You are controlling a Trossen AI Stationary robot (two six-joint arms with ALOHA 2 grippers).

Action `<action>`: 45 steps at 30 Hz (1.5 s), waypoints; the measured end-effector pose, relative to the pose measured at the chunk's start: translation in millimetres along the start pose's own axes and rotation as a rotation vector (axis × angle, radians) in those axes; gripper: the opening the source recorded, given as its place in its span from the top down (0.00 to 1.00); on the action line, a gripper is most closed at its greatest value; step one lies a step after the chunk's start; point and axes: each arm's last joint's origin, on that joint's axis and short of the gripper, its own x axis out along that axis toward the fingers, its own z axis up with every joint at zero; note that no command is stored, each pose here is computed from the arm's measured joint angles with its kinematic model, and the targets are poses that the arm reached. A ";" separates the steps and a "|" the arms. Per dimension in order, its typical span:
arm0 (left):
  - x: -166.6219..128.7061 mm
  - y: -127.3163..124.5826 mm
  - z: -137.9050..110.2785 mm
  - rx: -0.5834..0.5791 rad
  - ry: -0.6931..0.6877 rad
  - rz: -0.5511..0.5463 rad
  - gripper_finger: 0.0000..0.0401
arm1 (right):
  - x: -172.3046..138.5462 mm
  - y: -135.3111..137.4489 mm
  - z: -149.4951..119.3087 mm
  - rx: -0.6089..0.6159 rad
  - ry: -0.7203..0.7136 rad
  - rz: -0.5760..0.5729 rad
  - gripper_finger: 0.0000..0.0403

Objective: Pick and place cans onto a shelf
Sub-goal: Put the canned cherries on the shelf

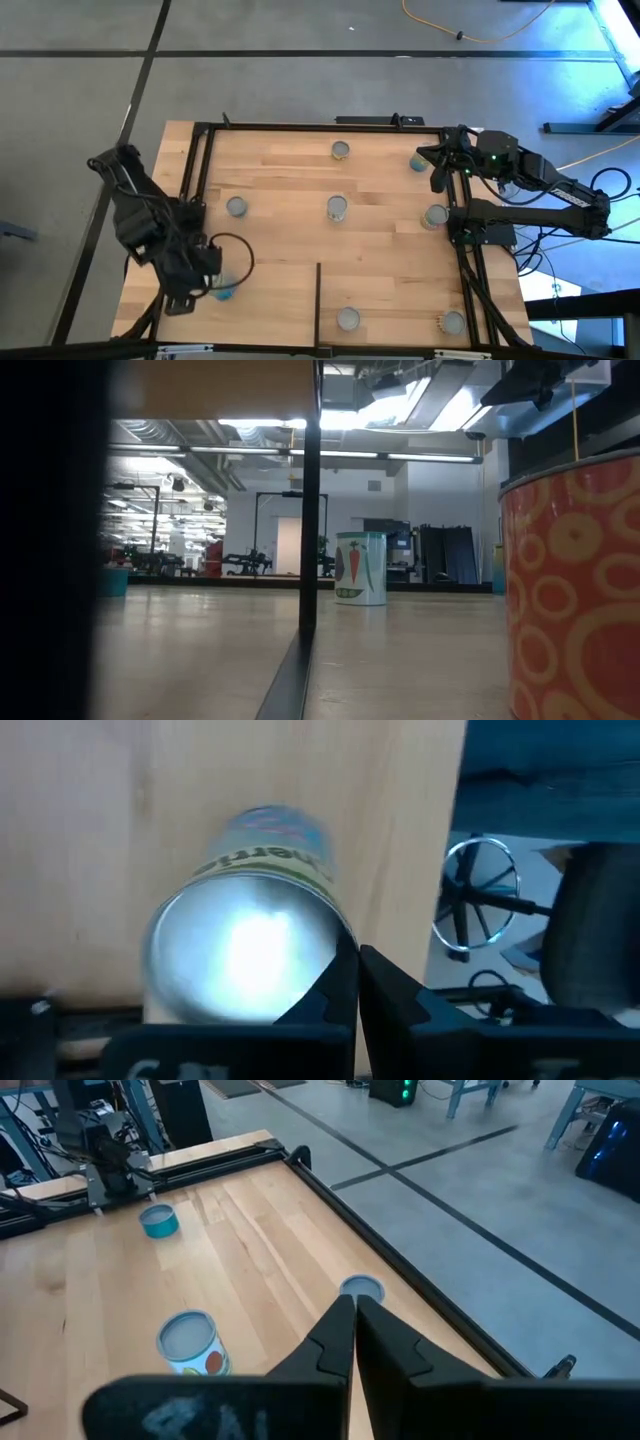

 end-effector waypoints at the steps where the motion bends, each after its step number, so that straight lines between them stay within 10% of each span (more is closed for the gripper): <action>1: 3.5 -1.9 0.3 -0.003 0.008 0.010 1.00 | 0.0 0.0 0.0 0.000 0.000 0.000 0.96; 37: -2.2 -13.8 5.1 -0.107 0.021 -0.085 0.94 | 0.0 0.2 1.6 0.003 -0.016 0.003 0.96; 45: -62.8 -14.6 11.6 -0.072 -0.299 -0.089 0.99 | 0.0 0.3 2.0 0.007 -0.020 0.004 0.96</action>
